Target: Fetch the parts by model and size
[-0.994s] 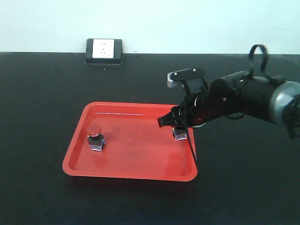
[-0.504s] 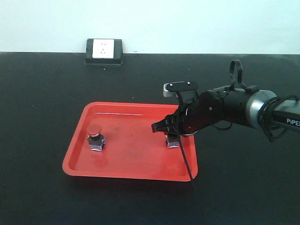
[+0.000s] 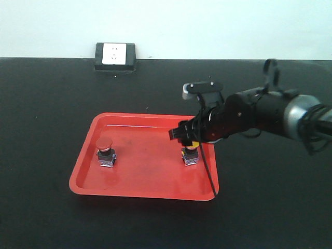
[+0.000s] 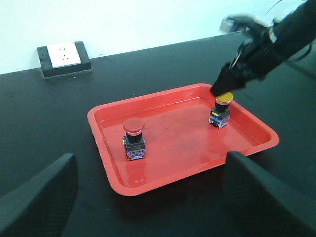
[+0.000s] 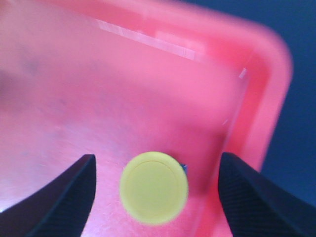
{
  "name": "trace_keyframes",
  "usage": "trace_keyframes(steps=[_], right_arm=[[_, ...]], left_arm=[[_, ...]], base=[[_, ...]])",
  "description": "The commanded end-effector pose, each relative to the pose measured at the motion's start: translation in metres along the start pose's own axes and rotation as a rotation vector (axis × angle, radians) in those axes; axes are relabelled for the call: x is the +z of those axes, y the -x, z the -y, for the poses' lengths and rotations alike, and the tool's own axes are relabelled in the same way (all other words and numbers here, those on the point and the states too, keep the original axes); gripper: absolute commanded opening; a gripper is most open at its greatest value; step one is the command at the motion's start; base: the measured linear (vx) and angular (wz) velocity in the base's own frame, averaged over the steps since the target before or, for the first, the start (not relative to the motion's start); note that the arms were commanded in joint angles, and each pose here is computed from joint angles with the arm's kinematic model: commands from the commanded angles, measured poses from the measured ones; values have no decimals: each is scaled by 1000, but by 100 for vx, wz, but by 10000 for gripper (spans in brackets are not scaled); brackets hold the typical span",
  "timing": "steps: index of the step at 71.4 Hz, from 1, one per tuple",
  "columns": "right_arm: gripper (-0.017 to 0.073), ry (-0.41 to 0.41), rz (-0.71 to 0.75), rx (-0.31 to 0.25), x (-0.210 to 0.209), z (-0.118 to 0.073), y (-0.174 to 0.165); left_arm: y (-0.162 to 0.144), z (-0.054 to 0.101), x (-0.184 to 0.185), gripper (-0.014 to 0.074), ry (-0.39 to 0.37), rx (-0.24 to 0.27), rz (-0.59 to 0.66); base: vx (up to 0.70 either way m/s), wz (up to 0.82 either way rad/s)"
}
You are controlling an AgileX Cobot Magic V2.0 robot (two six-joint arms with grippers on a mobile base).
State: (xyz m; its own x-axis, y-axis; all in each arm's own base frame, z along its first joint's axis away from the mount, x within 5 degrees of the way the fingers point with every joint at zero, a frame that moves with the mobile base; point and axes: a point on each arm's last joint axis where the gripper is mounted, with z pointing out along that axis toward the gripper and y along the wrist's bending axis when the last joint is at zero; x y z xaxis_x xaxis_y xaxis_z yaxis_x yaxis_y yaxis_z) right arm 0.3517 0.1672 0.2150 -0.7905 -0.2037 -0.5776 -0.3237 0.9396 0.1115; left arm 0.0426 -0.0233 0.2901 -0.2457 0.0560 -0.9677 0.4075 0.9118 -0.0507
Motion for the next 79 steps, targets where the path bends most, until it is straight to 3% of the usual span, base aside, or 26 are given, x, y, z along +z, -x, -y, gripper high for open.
trace_keyframes(steps=[1,11,26,42,57,79], right_arm=[[512,-4,179,-58,-54,-3,27],[512,-15,259,-89,-109,-4,31],[512,-4,406,-92,-200,-5,24],[512,2,557,-104,-278,0,-17],[512,17,706,-111,-295,9,-84],[507,26,888,-143,-281,23,-181]], left_arm=[[12,1,-2,576,-10,-11,77],[12,1,-2,576,-10,-11,77],[12,1,-2,576,-10,-11,77],[12,1,-2,576,-10,-11,77],[12,1,-2,576,-10,-11,77],[12,1,-2,576,-10,-11,77]], base=[[0,0],[0,0],[0,0],[0,0],[0,0],[0,0]])
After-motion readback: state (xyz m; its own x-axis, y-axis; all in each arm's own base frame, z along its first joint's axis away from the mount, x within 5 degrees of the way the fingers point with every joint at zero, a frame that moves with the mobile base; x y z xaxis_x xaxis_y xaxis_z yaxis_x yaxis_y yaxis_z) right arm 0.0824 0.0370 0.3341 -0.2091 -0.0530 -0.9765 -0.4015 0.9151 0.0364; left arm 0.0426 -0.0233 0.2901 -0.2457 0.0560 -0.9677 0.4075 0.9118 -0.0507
